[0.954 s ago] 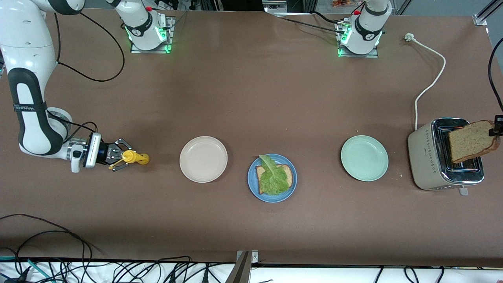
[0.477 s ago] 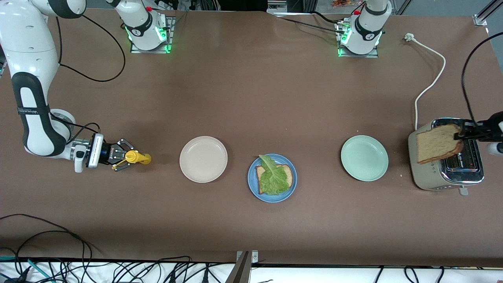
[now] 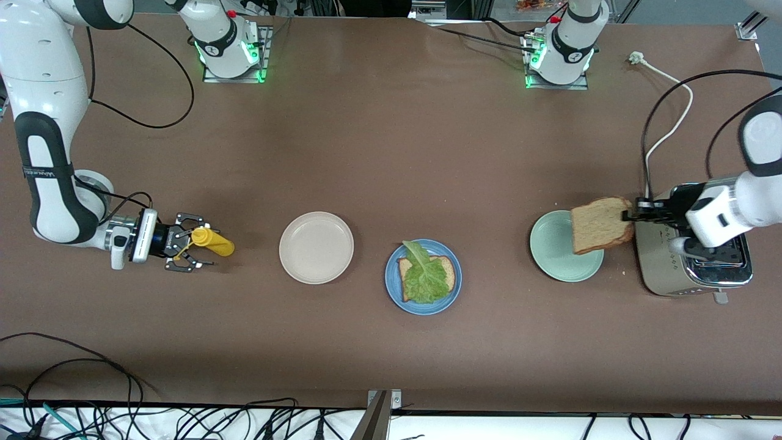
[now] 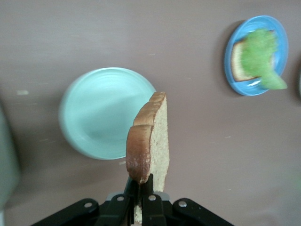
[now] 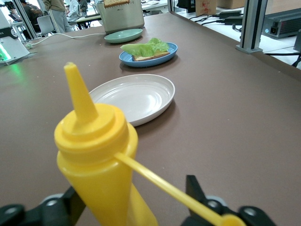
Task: Make sandwich in blue plate with both arms
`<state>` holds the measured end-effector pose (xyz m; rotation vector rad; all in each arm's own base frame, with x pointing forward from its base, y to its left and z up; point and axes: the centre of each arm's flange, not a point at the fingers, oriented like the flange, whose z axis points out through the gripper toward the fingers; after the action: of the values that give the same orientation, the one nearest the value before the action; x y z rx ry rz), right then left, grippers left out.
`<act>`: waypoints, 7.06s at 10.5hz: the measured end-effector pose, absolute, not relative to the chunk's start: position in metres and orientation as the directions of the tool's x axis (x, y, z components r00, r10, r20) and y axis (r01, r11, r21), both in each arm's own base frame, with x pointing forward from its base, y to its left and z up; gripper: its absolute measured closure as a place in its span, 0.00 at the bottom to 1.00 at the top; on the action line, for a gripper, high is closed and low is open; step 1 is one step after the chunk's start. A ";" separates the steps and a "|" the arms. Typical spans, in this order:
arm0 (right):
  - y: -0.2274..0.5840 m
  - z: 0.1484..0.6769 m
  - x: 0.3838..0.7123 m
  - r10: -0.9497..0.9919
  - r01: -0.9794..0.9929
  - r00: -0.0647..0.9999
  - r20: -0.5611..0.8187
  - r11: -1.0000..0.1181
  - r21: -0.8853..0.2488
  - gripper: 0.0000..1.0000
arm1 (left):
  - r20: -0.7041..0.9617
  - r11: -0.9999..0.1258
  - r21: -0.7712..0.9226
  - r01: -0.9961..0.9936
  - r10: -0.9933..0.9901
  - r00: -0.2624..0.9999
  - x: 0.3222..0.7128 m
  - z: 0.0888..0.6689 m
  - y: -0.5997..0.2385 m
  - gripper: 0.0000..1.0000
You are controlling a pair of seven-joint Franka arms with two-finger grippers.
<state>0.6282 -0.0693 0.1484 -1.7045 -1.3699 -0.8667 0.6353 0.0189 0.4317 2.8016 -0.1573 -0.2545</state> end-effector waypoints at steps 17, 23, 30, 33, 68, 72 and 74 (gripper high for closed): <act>-0.093 0.427 0.655 0.696 0.743 0.668 0.264 -0.603 -0.290 0.00 | -0.191 -0.595 0.776 0.211 0.097 0.977 0.661 0.243 -0.252 0.93; 0.016 0.509 0.638 0.474 0.468 0.879 -0.044 -0.877 -0.106 0.00 | -0.122 -0.616 0.778 0.123 0.044 0.992 0.668 0.200 -0.234 0.90; 0.035 0.534 0.631 0.215 0.216 0.975 -0.057 -0.976 0.012 0.00 | 0.016 -0.622 0.783 -0.030 -0.028 0.999 0.676 0.167 -0.184 0.01; 0.034 0.541 0.631 0.205 0.206 0.978 -0.045 -0.978 0.017 0.00 | 0.023 -0.620 0.784 -0.032 -0.022 0.999 0.679 0.170 -0.178 0.00; -0.015 0.590 0.624 0.024 0.022 0.999 0.042 -0.998 0.052 0.00 | -0.156 -0.999 -0.035 0.028 0.034 0.987 0.542 0.618 -0.017 0.00; -0.012 0.590 0.626 -0.011 -0.012 0.998 0.056 -1.000 0.018 0.00 | -0.144 -0.998 -0.035 0.042 0.047 0.988 0.542 0.623 -0.012 0.00; -0.010 0.589 0.626 -0.027 -0.028 0.998 0.055 -0.999 0.016 0.00 | -0.125 -0.998 -0.034 0.047 0.051 0.991 0.543 0.632 -0.010 0.00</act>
<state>0.6255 -0.0097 0.5894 -3.1566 0.0432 -0.0868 0.5427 -0.0098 0.6322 3.1653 0.0785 -0.1997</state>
